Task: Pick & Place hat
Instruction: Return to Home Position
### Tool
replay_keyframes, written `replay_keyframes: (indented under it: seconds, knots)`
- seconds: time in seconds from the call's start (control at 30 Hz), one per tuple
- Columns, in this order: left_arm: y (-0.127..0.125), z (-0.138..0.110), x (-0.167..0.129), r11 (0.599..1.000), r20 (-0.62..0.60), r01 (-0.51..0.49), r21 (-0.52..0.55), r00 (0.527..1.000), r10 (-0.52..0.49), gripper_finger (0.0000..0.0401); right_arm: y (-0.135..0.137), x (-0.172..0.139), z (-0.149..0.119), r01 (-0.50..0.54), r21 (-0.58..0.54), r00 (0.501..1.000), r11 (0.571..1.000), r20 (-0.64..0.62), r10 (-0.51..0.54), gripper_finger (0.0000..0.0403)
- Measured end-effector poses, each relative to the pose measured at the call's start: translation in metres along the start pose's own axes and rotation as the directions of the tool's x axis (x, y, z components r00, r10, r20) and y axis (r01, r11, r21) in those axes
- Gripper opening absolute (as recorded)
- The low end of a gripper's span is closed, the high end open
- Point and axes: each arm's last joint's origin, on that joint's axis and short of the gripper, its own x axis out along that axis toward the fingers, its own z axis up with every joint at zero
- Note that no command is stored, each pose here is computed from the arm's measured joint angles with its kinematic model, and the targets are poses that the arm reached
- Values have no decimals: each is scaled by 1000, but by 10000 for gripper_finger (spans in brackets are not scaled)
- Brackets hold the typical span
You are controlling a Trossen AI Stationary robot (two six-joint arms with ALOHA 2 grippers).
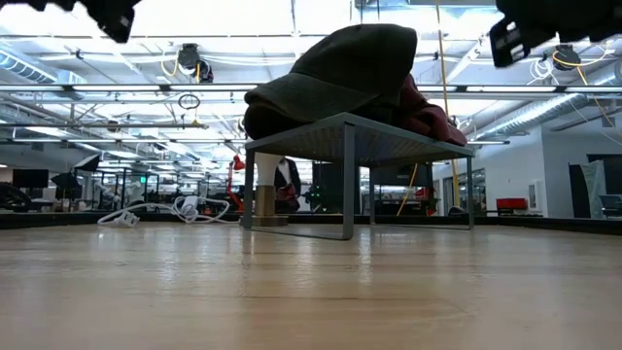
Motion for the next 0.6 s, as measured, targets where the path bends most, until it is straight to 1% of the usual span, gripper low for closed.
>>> replay_keyframes:
  seconds: [0.07, 0.27, 0.4, 0.43, 0.53, 0.6]
  knots:
    - [1, -10, -5, 1000, 16, -17, 1, 1000, 17, 241, -1, -3, -11, 0, 26, 1000, 1000, 16, 0, 2]
    - [7, -31, -10, 993, 85, -121, -6, 989, 121, 241, -3, -11, -44, -5, 92, 999, 996, 50, 0, 2]
    - [8, -49, -6, 992, 115, -128, -12, 985, 128, 241, -5, -17, -62, -3, 102, 994, 995, 107, -8, 1]
    - [9, -53, -5, 992, 131, -125, -16, 983, 126, 241, -6, -18, -63, 9, 113, 992, 994, 125, -24, 2]
    - [10, -66, -3, 992, 176, -118, -39, 977, 123, 241, -6, -20, -56, -5, 144, 978, 990, 206, -25, 4]
    - [10, -75, -1, 992, 185, -115, -52, 975, 122, 241, -6, -20, -57, -6, 145, 979, 989, 204, -24, 4]
